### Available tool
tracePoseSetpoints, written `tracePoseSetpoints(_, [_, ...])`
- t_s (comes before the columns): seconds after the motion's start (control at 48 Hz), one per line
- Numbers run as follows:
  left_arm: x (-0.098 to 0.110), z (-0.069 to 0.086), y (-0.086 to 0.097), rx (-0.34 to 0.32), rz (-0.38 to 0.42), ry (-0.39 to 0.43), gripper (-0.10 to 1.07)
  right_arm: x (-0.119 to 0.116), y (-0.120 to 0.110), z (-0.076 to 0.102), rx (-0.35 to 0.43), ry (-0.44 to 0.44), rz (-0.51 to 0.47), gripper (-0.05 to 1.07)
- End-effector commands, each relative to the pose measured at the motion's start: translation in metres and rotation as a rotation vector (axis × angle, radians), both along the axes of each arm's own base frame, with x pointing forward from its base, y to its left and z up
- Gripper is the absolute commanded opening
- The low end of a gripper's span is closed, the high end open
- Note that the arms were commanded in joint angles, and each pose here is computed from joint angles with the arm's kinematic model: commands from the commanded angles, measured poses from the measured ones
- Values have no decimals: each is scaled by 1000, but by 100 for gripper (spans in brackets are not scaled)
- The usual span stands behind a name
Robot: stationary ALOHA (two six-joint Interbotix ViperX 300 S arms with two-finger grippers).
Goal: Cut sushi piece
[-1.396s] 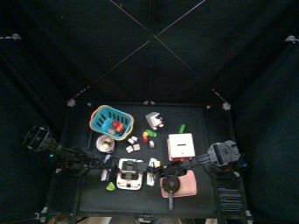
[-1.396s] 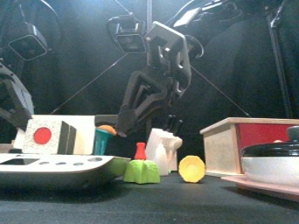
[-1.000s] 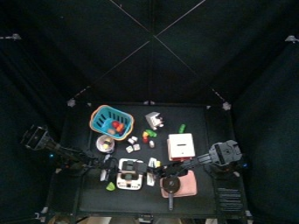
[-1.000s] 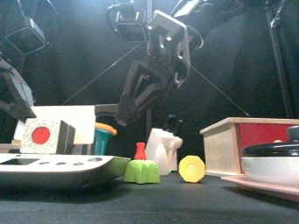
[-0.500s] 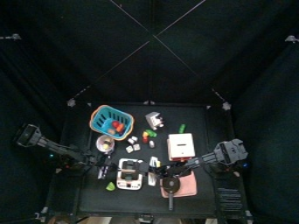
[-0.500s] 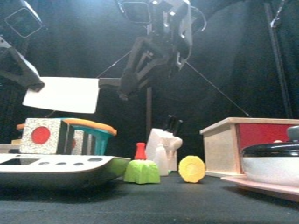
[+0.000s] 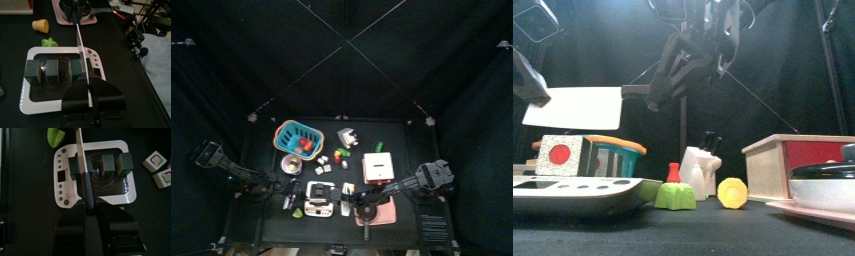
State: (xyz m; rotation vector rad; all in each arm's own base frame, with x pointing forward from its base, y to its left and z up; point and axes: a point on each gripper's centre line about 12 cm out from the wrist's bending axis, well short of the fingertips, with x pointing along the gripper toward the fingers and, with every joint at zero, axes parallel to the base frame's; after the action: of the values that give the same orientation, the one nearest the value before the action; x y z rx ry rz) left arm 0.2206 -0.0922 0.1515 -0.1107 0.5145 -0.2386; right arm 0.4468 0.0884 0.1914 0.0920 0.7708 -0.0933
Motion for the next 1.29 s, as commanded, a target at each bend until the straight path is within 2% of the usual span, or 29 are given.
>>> tracePoseSetpoints(0.0, [4,5,-8,-5,-20,-17,23,3,-5,16,9,-35,-16,40])
tracePoseSetpoints(0.667, [3,2,-6,14,-23,-33,22,4,-7,19,-4,-43,-10,40])
tracePoseSetpoints(1.271, [2,-3,1,23,-4,-20,22,6,-9,11,-5,-28,-16,40])
